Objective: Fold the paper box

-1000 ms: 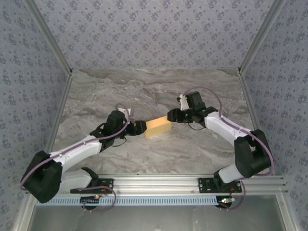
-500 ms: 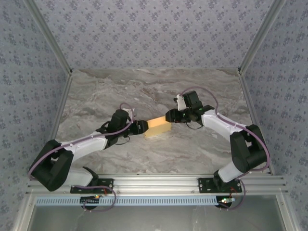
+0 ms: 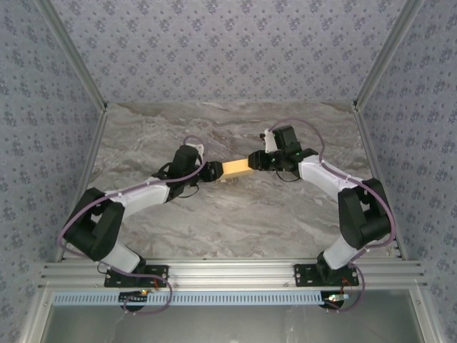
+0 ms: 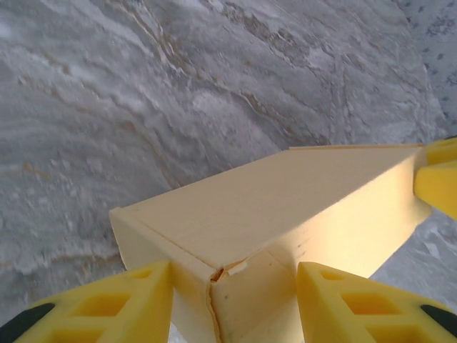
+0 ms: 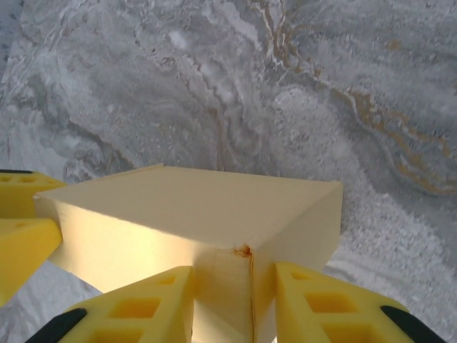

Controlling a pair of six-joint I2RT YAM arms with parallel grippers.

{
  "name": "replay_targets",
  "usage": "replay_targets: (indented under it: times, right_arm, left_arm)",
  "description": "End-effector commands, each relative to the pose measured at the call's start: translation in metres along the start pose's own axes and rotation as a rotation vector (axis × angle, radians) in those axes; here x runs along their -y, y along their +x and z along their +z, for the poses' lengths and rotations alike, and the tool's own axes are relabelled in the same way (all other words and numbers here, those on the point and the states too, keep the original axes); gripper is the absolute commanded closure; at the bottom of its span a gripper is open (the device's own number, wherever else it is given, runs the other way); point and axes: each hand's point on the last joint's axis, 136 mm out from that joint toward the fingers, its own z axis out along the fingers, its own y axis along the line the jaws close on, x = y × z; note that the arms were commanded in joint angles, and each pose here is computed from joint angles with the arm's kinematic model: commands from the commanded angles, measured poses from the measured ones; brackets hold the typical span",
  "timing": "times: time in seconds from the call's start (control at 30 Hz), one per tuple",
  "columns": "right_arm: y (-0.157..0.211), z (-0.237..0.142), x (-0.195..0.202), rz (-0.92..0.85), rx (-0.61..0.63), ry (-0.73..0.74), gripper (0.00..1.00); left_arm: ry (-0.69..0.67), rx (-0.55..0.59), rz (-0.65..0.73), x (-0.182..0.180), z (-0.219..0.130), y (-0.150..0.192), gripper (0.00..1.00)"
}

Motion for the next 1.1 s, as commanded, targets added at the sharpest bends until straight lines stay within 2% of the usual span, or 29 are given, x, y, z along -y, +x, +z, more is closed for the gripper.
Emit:
replay_targets:
  times: [0.0,0.17,0.5,0.7,0.9,1.07]
  right_arm:
    - [-0.006,0.010,-0.013,-0.066,0.008,-0.048,0.67]
    - [0.010,0.015,0.001,-0.069,-0.001,-0.005,0.67]
    - [0.049,0.010,0.004,-0.095,0.017,0.060,0.64]
    - [0.073,0.015,0.015,-0.091,-0.031,0.116,0.60]
    - [0.069,-0.011,0.022,-0.135,-0.046,0.241,0.49]
    - [0.037,-0.060,0.022,-0.203,0.086,0.385,0.36]
  left_arm:
    - [0.067,0.047,0.083,0.022,0.008,-0.019,0.53]
    - [0.062,0.016,0.068,0.012,0.019,-0.005,0.52]
    - [0.051,-0.036,0.024,-0.002,0.015,0.033,0.46]
    - [0.020,-0.072,0.015,-0.015,0.019,0.052,0.44]
    - [-0.065,-0.065,0.070,-0.028,0.004,0.046,0.34]
    - [-0.162,0.067,0.126,-0.043,-0.036,0.012,0.29]
